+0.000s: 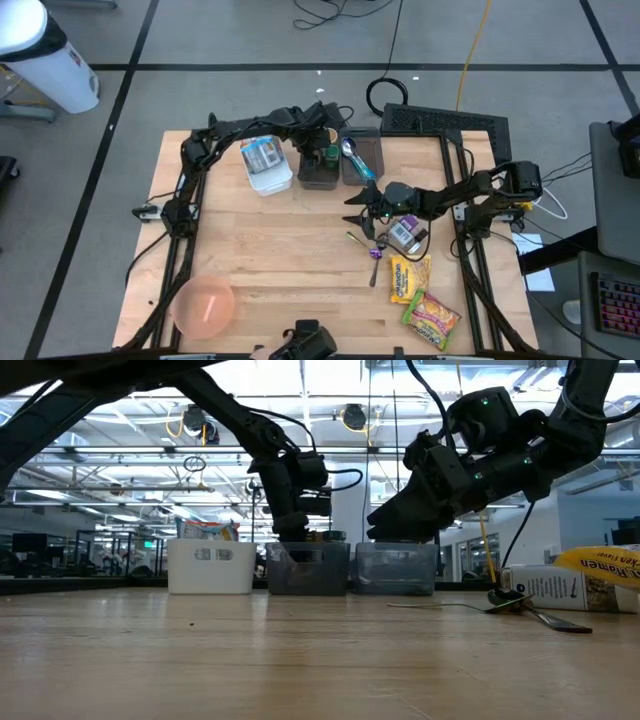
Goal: Pick & Place Food Item
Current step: Put the brown seasoning bottle into the left black bin, then put the yellow noodle pack into the white bin
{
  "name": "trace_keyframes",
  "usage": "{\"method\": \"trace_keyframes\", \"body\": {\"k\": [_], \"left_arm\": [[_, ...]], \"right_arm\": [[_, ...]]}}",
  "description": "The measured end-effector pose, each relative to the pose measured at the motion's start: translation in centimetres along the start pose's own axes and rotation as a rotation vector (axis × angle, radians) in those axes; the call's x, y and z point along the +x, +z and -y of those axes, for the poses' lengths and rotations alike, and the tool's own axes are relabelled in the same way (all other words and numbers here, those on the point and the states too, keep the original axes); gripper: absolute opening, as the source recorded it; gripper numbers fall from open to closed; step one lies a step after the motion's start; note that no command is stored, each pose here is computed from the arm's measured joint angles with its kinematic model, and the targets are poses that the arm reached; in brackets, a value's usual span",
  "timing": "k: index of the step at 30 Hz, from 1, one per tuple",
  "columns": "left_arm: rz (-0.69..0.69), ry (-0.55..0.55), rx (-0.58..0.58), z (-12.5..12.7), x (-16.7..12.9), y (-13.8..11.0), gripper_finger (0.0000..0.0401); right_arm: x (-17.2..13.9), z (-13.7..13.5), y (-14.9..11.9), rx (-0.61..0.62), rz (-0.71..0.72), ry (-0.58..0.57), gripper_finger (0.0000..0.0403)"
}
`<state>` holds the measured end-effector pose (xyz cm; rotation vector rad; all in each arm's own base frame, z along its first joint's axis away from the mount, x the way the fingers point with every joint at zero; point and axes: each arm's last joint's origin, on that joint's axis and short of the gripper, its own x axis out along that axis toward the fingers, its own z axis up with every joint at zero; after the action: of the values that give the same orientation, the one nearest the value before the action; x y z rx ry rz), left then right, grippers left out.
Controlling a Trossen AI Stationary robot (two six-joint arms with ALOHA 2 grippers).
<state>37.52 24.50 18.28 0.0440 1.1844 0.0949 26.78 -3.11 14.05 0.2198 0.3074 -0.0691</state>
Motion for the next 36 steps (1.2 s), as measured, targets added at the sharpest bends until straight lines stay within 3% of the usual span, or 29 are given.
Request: {"method": "trace_keyframes", "body": {"k": [7, 23, 29, 36], "left_arm": [[0.0, -0.001, 0.003, 0.4, 0.1, 0.2, 0.0288], [-0.033, 0.084, 0.044, 1.7, -0.2, 1.1, 0.0282], [-0.005, 0.122, 0.046, 1.7, -1.9, 1.4, 0.0275], [0.086, 0.171, 0.05, 1.9, -6.3, 2.0, 0.0274]], "right_arm": [[0.0, 0.0, 0.0, 0.0, 0.0, 0.0, 0.0254], [0.0, 0.0, 0.0, 0.0, 0.001, 0.001, 0.0254], [0.0, 0.0, 0.0, 0.0, 0.003, 0.001, 0.0254], [0.0, 0.0, 0.0, 0.0, 0.004, 0.001, 0.0254]]}}
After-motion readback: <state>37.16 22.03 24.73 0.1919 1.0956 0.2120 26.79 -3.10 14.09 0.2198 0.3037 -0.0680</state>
